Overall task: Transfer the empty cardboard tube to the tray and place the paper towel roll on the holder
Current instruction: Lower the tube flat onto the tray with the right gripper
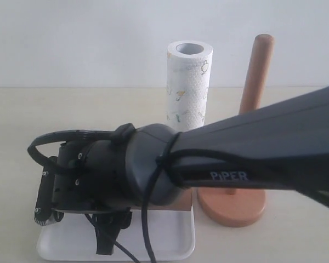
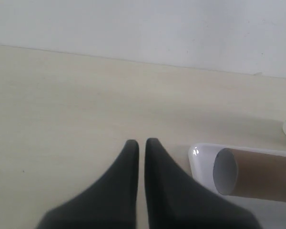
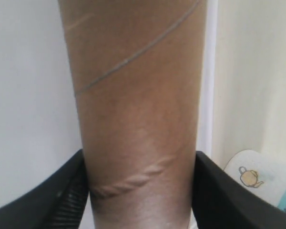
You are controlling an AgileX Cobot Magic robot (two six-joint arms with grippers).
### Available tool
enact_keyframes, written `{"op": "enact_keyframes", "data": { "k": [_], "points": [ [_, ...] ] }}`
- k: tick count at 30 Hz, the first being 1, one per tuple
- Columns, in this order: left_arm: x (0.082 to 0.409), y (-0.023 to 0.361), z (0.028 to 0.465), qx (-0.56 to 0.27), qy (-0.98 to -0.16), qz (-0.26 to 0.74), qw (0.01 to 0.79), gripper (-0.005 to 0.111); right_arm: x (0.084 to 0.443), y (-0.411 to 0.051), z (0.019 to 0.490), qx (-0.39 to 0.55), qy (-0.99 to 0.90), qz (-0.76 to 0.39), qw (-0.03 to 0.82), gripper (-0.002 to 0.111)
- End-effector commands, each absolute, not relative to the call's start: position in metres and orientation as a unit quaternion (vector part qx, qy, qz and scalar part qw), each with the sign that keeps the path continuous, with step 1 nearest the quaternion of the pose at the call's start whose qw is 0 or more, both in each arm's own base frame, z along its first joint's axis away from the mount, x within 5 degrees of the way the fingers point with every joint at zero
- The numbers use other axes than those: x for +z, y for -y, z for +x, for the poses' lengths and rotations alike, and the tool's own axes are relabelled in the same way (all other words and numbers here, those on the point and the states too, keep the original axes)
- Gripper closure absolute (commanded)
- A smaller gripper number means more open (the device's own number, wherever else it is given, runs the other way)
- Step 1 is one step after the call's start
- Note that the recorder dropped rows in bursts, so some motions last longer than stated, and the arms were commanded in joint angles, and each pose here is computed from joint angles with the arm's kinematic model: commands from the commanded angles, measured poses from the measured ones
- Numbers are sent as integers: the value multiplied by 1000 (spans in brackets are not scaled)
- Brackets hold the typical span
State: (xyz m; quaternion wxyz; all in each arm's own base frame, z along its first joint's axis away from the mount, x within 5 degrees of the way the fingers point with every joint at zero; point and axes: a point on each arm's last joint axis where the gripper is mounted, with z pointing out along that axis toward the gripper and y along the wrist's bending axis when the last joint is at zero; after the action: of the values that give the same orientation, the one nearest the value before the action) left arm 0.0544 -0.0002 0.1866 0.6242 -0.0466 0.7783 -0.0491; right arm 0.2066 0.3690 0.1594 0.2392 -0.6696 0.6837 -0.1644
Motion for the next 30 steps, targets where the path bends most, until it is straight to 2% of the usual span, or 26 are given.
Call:
{"op": "enact_keyframes", "data": {
  "k": [1, 13, 15, 21, 30],
  "points": [
    [186, 0, 54, -47, -779, -46, 624, 103, 157, -372, 208, -149, -687, -667, 246, 109],
    [186, 0, 54, -47, -779, -46, 624, 103, 143, -371, 208, -163, -687, -672, 223, 108],
    [186, 0, 54, -47, -779, -46, 624, 103, 143, -371, 208, -164, -687, -672, 222, 104],
    [186, 0, 54, -47, -779, -46, 624, 103, 143, -371, 208, -162, -687, -672, 224, 70],
    [186, 0, 54, -47, -779, -46, 624, 103, 143, -372, 208, -160, -686, -674, 222, 66]
  ]
}}
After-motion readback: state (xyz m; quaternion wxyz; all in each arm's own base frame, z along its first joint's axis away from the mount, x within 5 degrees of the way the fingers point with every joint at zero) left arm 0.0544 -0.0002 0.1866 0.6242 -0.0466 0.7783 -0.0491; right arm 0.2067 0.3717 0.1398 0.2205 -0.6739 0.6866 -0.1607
